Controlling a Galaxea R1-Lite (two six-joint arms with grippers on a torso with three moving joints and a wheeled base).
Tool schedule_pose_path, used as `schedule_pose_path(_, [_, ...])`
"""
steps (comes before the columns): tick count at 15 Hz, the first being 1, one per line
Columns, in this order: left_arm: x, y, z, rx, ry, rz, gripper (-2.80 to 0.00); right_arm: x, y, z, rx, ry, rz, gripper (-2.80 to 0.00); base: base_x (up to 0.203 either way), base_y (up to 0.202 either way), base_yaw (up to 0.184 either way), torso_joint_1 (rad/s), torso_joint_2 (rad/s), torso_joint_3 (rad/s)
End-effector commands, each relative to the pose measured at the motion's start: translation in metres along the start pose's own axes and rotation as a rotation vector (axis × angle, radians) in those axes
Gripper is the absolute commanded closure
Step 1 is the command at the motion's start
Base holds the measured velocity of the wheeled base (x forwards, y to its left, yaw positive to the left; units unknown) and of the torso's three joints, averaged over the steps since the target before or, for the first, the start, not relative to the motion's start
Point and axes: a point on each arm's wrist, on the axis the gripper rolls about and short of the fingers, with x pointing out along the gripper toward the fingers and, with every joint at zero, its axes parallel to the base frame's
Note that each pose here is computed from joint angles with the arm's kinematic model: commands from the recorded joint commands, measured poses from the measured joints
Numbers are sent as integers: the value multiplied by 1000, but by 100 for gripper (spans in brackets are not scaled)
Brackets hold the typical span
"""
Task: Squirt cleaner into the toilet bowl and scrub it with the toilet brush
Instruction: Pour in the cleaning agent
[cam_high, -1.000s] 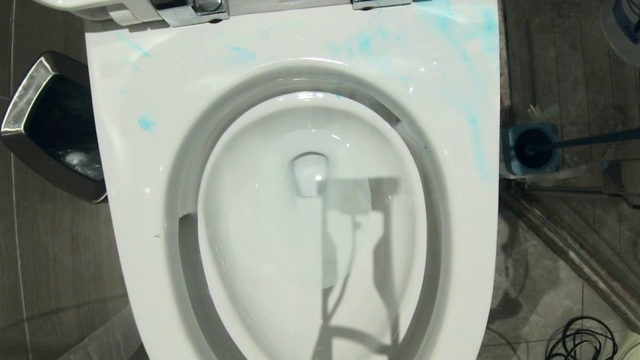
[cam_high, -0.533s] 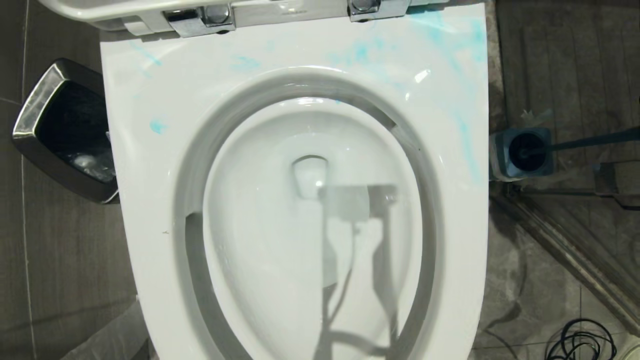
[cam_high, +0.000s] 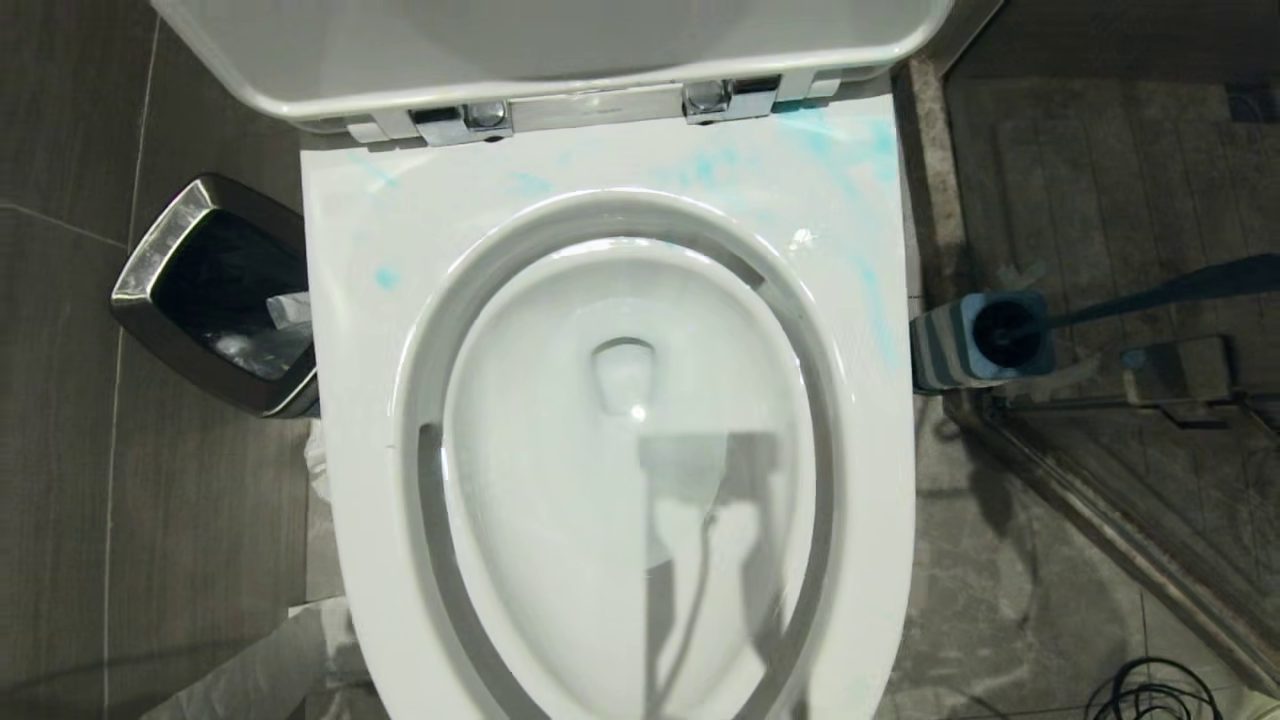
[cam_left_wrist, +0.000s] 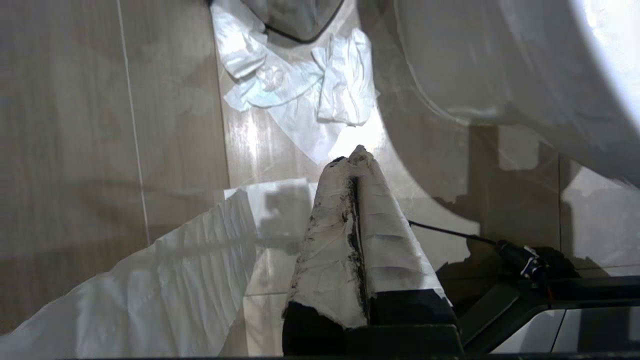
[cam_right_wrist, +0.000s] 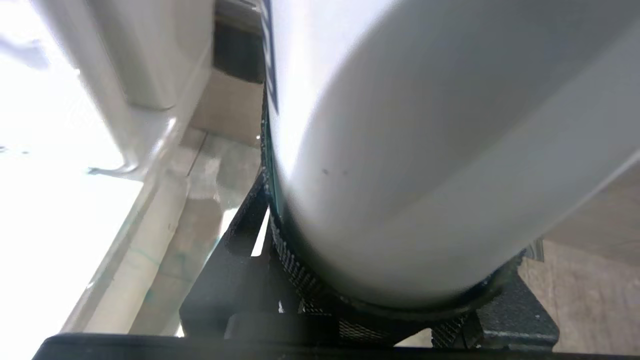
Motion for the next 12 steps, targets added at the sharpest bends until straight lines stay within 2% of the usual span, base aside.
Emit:
schedule_pose_path(1, [0,0,0,1,2,0,0,-4,1,-4,-8,38,21,0,0,0,0,-2,4,203])
schedule_pose_path(12, [0,0,0,7,1,-1,0,1,5,-8,-12,52,52,0,0,0,0,2,2,202])
